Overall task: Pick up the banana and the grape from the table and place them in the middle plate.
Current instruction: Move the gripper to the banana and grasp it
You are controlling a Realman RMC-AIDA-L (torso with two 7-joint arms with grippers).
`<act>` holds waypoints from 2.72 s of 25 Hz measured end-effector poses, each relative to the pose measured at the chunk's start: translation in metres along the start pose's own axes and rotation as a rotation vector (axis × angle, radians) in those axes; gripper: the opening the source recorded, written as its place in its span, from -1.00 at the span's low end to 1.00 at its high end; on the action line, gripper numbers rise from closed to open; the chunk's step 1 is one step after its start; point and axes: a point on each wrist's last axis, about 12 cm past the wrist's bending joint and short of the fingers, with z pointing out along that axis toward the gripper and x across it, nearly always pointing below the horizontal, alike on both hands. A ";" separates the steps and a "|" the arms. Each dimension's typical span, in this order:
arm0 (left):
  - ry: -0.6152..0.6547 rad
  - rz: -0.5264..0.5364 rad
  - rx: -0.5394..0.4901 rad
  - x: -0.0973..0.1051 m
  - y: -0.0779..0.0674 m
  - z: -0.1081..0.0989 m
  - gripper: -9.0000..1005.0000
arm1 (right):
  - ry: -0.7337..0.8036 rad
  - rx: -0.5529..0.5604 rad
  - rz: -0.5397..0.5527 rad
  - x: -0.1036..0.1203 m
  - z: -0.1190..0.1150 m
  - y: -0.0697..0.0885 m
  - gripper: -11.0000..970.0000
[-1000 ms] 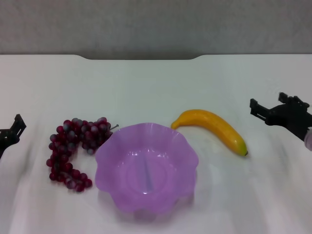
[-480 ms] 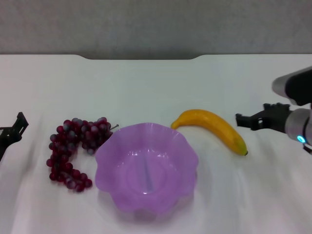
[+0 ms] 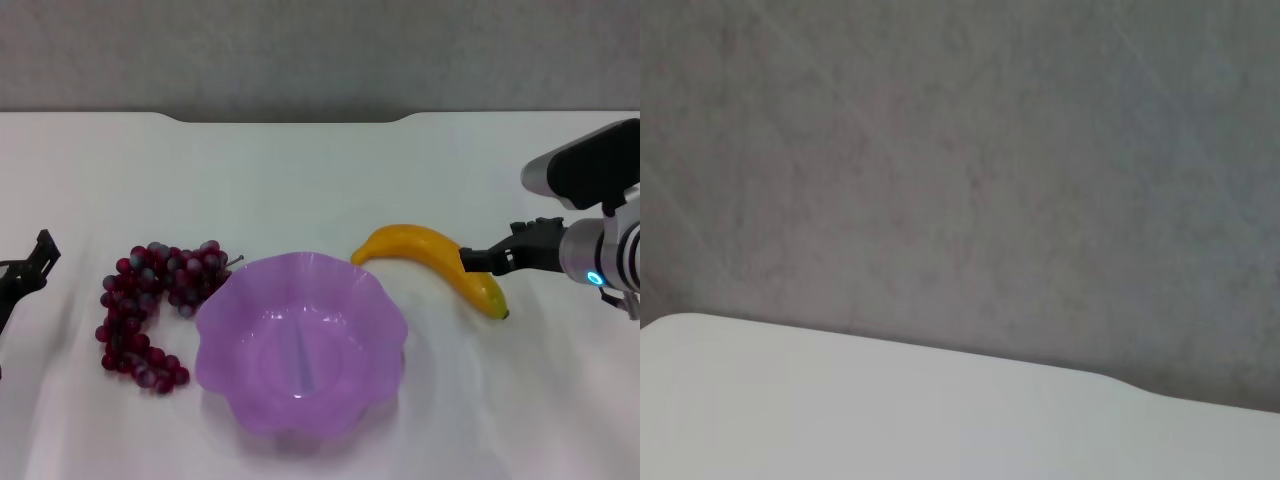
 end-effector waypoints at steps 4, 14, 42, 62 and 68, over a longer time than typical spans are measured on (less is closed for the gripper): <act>-0.002 -0.001 0.003 -0.001 -0.001 0.001 0.63 | 0.022 0.001 -0.019 0.004 0.005 0.002 0.82; 0.000 -0.002 0.003 0.000 -0.001 0.001 0.63 | 0.035 -0.013 -0.026 0.017 0.013 0.011 0.81; 0.002 -0.003 0.003 0.000 -0.002 0.001 0.63 | 0.020 0.034 -0.072 0.042 0.023 0.021 0.80; 0.002 -0.005 0.002 0.000 -0.002 0.001 0.62 | -0.003 0.058 -0.132 0.045 0.026 0.026 0.79; 0.000 -0.005 0.003 0.000 -0.002 0.001 0.62 | 0.002 0.040 -0.134 0.046 0.027 0.032 0.78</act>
